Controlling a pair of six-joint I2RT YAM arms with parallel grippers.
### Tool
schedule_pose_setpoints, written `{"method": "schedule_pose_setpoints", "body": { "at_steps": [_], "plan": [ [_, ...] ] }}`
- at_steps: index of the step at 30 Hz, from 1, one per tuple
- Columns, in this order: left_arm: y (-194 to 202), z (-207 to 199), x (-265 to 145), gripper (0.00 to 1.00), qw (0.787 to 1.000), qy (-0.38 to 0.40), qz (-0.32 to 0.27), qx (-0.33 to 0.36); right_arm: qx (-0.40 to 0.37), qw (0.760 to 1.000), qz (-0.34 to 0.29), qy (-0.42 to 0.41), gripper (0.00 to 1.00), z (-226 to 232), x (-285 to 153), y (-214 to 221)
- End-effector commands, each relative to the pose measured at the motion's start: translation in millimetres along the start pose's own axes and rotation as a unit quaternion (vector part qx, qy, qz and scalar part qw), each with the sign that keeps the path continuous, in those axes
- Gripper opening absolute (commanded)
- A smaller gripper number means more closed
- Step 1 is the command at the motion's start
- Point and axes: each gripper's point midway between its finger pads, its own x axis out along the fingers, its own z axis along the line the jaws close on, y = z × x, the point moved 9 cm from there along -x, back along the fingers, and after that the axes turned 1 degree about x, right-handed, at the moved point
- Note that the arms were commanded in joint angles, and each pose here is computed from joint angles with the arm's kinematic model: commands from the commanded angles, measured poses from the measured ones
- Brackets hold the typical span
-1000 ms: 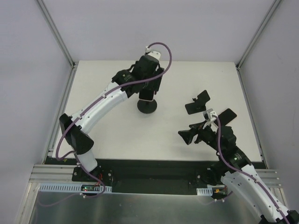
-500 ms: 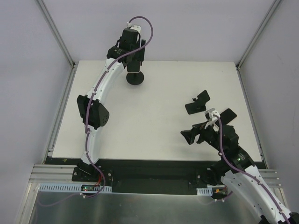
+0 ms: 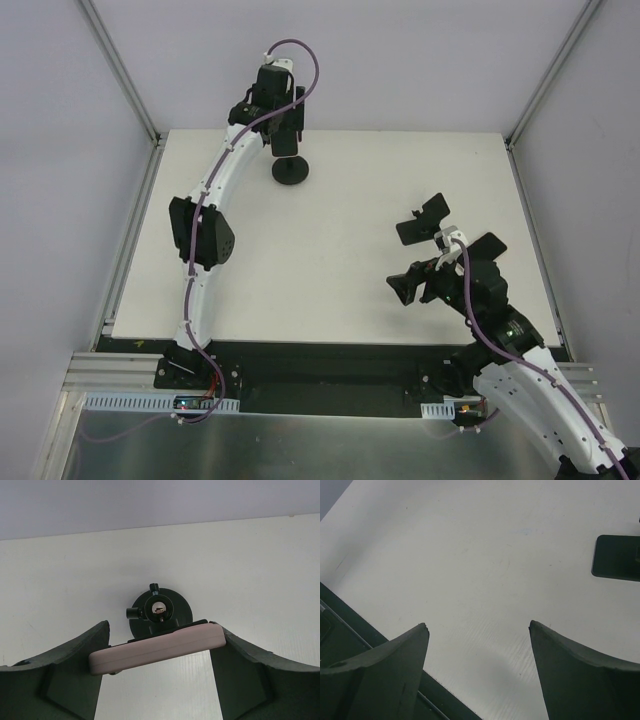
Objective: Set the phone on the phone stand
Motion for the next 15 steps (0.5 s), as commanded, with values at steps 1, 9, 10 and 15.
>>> {"method": "schedule_pose_setpoints", "body": {
  "at_steps": [1, 9, 10, 15],
  "plan": [
    [-63.0, 4.5, -16.2, 0.00, 0.988, -0.004, -0.148, -0.049, -0.001, 0.999, -0.041, -0.001, 0.84, 5.2, -7.6, -19.9],
    [-59.7, 3.8, -3.7, 0.00, 0.988, -0.005, -0.153, -0.035, 0.009, 0.999, -0.043, 0.009, 0.83, 5.3, -15.8, -19.7],
    [-59.3, 3.2, -1.6, 0.00, 0.987, -0.003, -0.154, -0.034, 0.009, 0.999, -0.039, 0.011, 0.84, 5.0, -16.4, -18.2],
    [-56.4, 0.9, 3.1, 0.06, 0.988, 0.011, -0.152, -0.017, 0.009, 0.999, -0.045, 0.019, 0.84, 3.0, -16.6, -17.2]
  ]
}}
